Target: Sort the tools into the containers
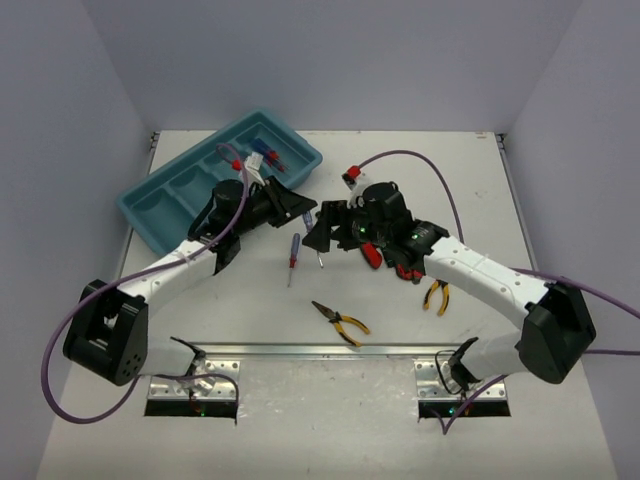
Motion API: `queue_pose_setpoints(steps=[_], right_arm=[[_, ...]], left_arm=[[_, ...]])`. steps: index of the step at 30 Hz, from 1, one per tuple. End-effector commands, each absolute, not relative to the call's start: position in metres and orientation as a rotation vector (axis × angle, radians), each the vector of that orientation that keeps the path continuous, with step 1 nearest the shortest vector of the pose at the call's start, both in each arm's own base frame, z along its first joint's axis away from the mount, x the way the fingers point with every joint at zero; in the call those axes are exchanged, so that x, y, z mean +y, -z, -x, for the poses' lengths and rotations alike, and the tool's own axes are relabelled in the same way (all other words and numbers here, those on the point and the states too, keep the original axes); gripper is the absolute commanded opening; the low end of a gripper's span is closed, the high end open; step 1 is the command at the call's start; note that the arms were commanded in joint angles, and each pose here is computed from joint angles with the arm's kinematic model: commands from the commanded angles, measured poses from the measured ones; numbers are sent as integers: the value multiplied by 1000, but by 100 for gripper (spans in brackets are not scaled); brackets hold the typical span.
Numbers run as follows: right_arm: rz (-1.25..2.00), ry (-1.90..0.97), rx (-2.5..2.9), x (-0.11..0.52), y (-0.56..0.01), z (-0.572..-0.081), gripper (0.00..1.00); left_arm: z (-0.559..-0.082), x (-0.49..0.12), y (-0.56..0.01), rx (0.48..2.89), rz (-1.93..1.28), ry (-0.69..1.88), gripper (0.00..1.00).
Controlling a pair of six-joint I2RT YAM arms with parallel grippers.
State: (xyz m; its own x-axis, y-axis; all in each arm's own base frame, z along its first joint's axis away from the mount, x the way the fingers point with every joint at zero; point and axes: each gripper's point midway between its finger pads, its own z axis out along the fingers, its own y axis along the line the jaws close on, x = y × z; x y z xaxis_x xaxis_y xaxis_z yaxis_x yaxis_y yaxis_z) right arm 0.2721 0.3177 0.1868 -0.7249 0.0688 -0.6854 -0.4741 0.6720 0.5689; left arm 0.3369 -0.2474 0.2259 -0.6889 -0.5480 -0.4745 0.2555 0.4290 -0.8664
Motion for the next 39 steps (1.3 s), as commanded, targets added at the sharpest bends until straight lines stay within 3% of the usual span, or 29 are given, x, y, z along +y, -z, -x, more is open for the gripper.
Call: queue_pose_setpoints(steps=[1,5,10,13,15,17,19,22,27,32,39], right_arm=[[28,-761,2210,258,-200,-303,99],[-94,-564,2244,212,-182,-303,99],[-64,-520,2266,199,-170,-291,99],[-47,-517,2295,197,-159,-286,99],[-33,-519,2317,199,-152,-284,99],[-4,-539,2342,205,-145,-282,99],[10,-549,2367,210,-137,-283,99],[-13,-566,2426,221,-123,-286,99],[6,-530,2473,259,-110,-297,99],[17,-616,2508,285,-100,-298,99],[36,-605,2502,287,-100,-300,99]], left_arm=[[-399,-201,-226,1942,406,896,0],[-462,-134,-223,1943,568,465,0],[-542,-91,-239,1917,647,420,0],[-594,-81,-214,1959,683,433,2],[-618,-84,-208,1971,684,444,37],[-630,-90,-206,1978,667,472,51],[-635,-94,-211,1976,655,499,67],[-628,-98,-247,1918,622,543,82],[-593,-88,-332,1732,548,580,88],[-588,-67,-325,1776,530,533,89],[-538,-39,-345,1766,605,398,100]])
